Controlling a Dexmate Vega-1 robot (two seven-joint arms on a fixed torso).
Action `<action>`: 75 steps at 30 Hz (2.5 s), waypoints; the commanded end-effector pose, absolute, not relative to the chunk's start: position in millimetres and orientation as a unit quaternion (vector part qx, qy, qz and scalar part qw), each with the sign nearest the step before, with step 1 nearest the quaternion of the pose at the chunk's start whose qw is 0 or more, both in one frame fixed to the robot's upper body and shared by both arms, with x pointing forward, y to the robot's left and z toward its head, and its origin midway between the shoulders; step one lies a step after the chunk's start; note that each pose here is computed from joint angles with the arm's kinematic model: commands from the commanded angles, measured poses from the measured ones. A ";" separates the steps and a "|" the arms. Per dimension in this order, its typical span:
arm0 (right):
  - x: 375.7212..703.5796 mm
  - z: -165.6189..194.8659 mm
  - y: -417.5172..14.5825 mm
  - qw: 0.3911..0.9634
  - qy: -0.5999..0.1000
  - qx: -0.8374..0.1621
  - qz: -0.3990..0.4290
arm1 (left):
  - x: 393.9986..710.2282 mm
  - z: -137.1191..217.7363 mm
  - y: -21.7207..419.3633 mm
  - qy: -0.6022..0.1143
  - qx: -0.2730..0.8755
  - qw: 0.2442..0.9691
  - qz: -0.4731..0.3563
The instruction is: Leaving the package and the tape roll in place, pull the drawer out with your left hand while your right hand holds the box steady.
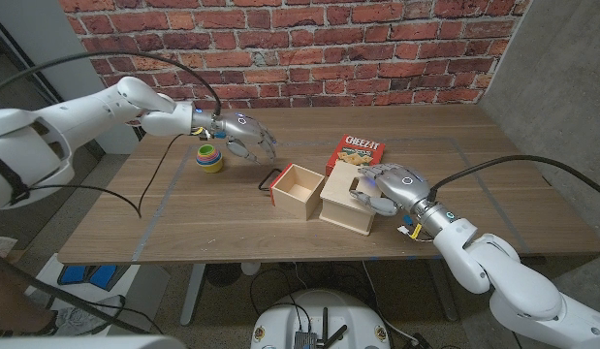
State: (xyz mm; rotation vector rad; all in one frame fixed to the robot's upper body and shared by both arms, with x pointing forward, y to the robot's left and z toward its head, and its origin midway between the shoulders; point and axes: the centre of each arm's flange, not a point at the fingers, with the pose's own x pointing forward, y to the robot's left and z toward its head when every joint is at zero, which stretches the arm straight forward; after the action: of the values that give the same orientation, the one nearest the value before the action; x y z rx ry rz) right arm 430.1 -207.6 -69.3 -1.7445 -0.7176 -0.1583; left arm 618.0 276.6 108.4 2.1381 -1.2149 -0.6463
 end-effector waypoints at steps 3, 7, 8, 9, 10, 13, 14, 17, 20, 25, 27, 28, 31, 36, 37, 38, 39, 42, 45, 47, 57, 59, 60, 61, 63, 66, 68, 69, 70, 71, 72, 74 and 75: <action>432.5 -50.4 -212.4 0.592 -0.321 -0.734 -0.087 | 612.1 107.7 289.0 -0.451 0.797 0.360 -0.175; 433.7 -45.5 -214.2 0.593 -0.323 -0.732 -0.089 | 608.2 103.1 291.4 -0.451 0.791 0.387 -0.150; 433.8 -44.6 -214.8 0.595 -0.324 -0.730 -0.090 | 607.7 101.7 292.0 -0.449 0.789 0.393 -0.146; 434.0 -43.6 -215.5 0.596 -0.325 -0.729 -0.090 | 607.0 100.5 292.5 -0.448 0.790 0.395 -0.141; 434.2 -42.6 -216.2 0.596 -0.324 -0.729 -0.090 | 606.5 99.3 293.0 -0.447 0.788 0.401 -0.136; 433.8 -40.8 -217.9 0.599 -0.325 -0.726 -0.092 | 604.5 96.4 293.7 -0.443 0.783 0.418 -0.125; 433.8 -40.3 -218.7 0.602 -0.325 -0.724 -0.091 | 603.7 95.9 293.7 -0.441 0.782 0.423 -0.121; 433.8 -39.4 -220.4 0.601 -0.325 -0.724 -0.092 | 601.0 94.6 293.0 -0.439 0.776 0.439 -0.108; 435.2 -38.2 -222.2 0.604 -0.327 -0.721 -0.092 | 598.0 92.6 291.4 -0.436 0.770 0.455 -0.099; 438.6 -35.7 -226.7 0.610 -0.331 -0.714 -0.095 | 592.5 87.7 289.2 -0.430 0.762 0.477 -0.086; 440.5 -34.3 -228.6 0.613 -0.332 -0.711 -0.096 | 590.5 86.1 289.0 -0.426 0.757 0.488 -0.078; 441.6 -33.6 -229.8 0.617 -0.333 -0.707 -0.095 | 589.7 85.2 289.0 -0.425 0.753 0.497 -0.074; 445.3 -31.9 -233.1 0.624 -0.334 -0.701 -0.094 | 586.5 82.7 288.3 -0.422 0.744 0.514 -0.064; 451.7 -26.8 -238.1 0.637 -0.337 -0.687 -0.093 | 582.8 78.7 287.0 -0.416 0.727 0.544 -0.044; 453.1 -25.5 -239.0 0.641 -0.336 -0.684 -0.092 | 582.0 77.7 286.5 -0.415 0.726 0.548 -0.038; 454.2 -24.2 -240.0 0.643 -0.337 -0.682 -0.091 | 581.2 76.8 286.0 -0.414 0.724 0.551 -0.034; 455.1 -23.0 -240.8 0.643 -0.339 -0.680 -0.093 | 580.5 75.8 285.9 -0.415 0.719 0.557 -0.031; 458.4 -18.3 -244.1 0.651 -0.341 -0.672 -0.091 | 578.6 73.6 286.2 -0.412 0.704 0.578 -0.015; 461.8 -13.9 -246.6 0.656 -0.341 -0.668 -0.087 | 576.6 70.5 285.6 -0.413 0.691 0.593 0.001; 464.1 -11.3 -247.7 0.659 -0.341 -0.665 -0.086 | 575.9 67.4 284.8 -0.412 0.681 0.606 0.013; 477.5 -1.5 -253.8 0.689 -0.332 -0.640 -0.070 | 569.8 50.3 286.5 -0.406 0.611 0.676 0.072; 481.4 -1.2 -254.6 0.696 -0.332 -0.633 -0.068 | 569.2 47.5 287.1 -0.404 0.592 0.693 0.078; 483.2 -0.8 -255.0 0.698 -0.331 -0.631 -0.067 | 568.9 46.4 287.3 -0.402 0.586 0.699 0.081; 484.6 -0.7 -255.2 0.699 -0.331 -0.630 -0.068 | 568.7 45.1 287.6 -0.400 0.580 0.705 0.084; 487.1 0.3 -256.0 0.705 -0.330 -0.625 -0.068 | 568.5 41.6 288.0 -0.399 0.563 0.718 0.090; 490.1 1.8 -258.3 0.716 -0.328 -0.612 -0.067 | 567.9 36.2 287.7 -0.395 0.539 0.738 0.100; 492.3 3.2 -259.7 0.724 -0.326 -0.604 -0.065 | 567.2 32.0 286.9 -0.393 0.523 0.748 0.110; 493.2 3.7 -260.1 0.726 -0.326 -0.601 -0.065 | 567.1 30.2 286.7 -0.394 0.517 0.751 0.113; 494.0 4.2 -260.3 0.728 -0.326 -0.600 -0.064 | 567.0 28.6 286.5 -0.393 0.512 0.755 0.116; 494.8 4.6 -260.5 0.730 -0.324 -0.598 -0.064 | 566.8 27.1 286.2 -0.393 0.504 0.760 0.119; 495.6 5.0 -260.8 0.733 -0.323 -0.595 -0.064 | 566.3 25.7 286.0 -0.395 0.494 0.765 0.120; 497.6 5.4 -261.8 0.742 -0.322 -0.584 -0.063 | 565.0 23.3 285.7 -0.395 0.483 0.772 0.123; 498.6 5.5 -262.2 0.746 -0.321 -0.581 -0.064 | 564.5 22.0 285.9 -0.395 0.475 0.776 0.125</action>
State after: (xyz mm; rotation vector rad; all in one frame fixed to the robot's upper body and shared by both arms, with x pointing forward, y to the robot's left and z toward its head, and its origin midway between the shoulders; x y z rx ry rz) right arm 487.1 -257.4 0.2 -1.3720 -0.7257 -0.1523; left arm 569.0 284.2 40.8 1.2206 -0.8943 0.1999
